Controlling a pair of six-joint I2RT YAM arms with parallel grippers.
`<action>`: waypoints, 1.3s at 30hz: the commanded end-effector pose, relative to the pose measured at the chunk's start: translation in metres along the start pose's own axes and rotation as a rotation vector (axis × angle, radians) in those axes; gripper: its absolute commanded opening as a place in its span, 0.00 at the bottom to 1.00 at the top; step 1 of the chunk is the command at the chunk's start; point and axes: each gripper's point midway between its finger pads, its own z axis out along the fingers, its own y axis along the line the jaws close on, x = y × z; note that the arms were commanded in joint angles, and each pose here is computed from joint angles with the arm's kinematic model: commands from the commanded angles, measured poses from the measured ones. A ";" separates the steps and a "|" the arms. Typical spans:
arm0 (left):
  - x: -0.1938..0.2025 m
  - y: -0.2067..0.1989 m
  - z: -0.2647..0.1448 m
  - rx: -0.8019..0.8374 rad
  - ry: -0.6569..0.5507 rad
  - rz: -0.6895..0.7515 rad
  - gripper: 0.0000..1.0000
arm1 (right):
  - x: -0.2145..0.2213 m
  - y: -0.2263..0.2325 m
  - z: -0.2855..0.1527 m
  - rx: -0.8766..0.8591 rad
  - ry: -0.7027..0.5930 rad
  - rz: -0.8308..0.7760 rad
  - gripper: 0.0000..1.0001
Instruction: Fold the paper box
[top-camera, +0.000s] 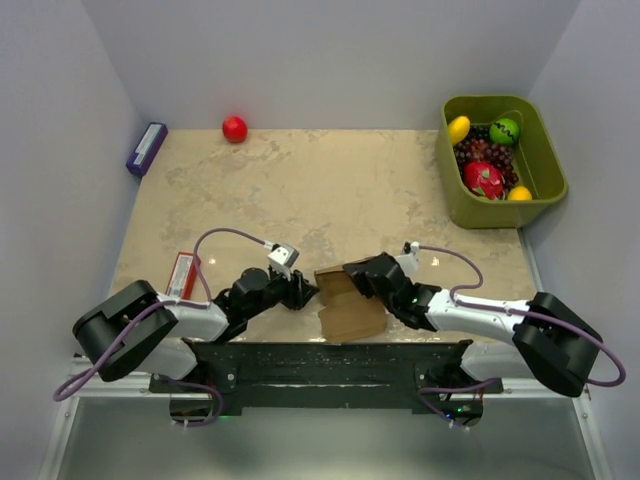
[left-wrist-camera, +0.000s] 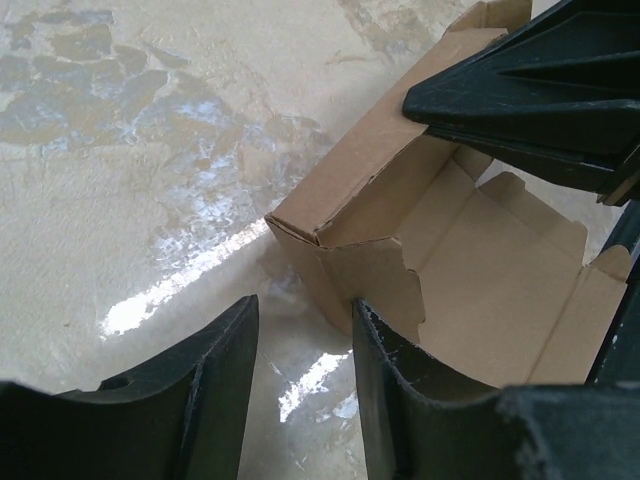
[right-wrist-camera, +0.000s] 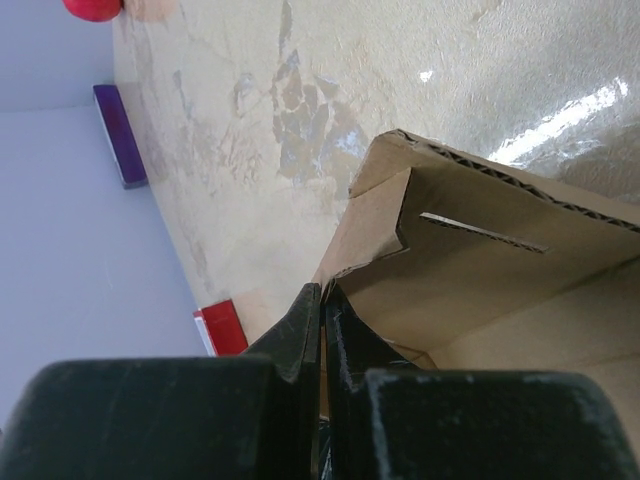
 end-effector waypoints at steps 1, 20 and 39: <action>-0.016 -0.015 0.004 0.046 -0.083 0.002 0.47 | -0.005 0.002 -0.004 -0.043 -0.019 -0.034 0.00; -0.039 0.008 -0.003 -0.100 -0.161 0.062 0.42 | 0.010 0.072 -0.010 -0.404 0.022 -0.099 0.00; -0.032 0.024 0.008 -0.145 -0.145 0.141 0.39 | 0.022 0.027 0.006 -0.374 0.044 -0.205 0.00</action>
